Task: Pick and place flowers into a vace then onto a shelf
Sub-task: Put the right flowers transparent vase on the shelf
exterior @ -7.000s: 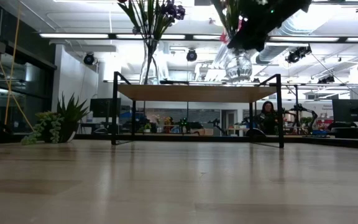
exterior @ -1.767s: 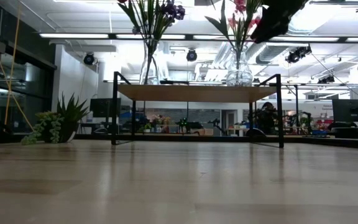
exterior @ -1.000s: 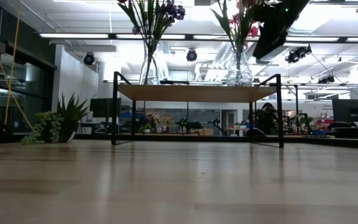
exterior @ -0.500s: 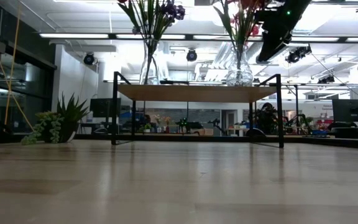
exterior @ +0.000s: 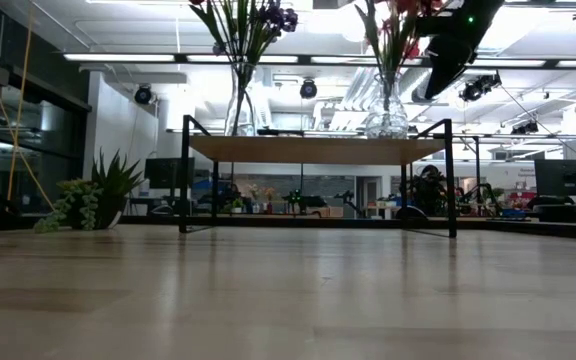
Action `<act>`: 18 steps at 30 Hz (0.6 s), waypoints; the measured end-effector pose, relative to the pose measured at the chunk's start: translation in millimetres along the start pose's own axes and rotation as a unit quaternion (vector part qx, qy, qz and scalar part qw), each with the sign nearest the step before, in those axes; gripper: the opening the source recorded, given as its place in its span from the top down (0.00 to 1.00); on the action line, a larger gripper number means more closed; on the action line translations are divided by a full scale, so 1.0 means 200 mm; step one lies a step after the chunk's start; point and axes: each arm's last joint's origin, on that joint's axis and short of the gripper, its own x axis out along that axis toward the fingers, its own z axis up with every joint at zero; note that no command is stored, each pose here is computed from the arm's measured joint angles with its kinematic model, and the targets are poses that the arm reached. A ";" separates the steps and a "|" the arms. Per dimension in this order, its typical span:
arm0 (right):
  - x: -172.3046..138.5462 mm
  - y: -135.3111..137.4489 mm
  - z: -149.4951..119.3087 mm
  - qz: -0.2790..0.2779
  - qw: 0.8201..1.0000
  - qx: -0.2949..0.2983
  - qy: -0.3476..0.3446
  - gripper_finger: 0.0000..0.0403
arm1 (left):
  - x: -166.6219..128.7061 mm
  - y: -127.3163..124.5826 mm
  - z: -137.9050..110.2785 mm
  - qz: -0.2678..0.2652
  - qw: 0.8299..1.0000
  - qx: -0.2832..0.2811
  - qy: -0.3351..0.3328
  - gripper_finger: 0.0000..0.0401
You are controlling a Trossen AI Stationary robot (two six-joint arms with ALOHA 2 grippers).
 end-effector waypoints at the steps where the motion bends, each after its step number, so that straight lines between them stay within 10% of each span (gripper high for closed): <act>1: 0.00 0.00 0.00 0.000 1.000 0.000 0.001 0.31 | 0.00 0.00 0.00 0.000 1.000 0.000 0.000 0.12; 18: 0.10 0.03 0.00 0.018 0.998 -0.025 0.057 0.31 | 0.00 0.00 0.00 0.003 1.000 0.000 -0.003 0.12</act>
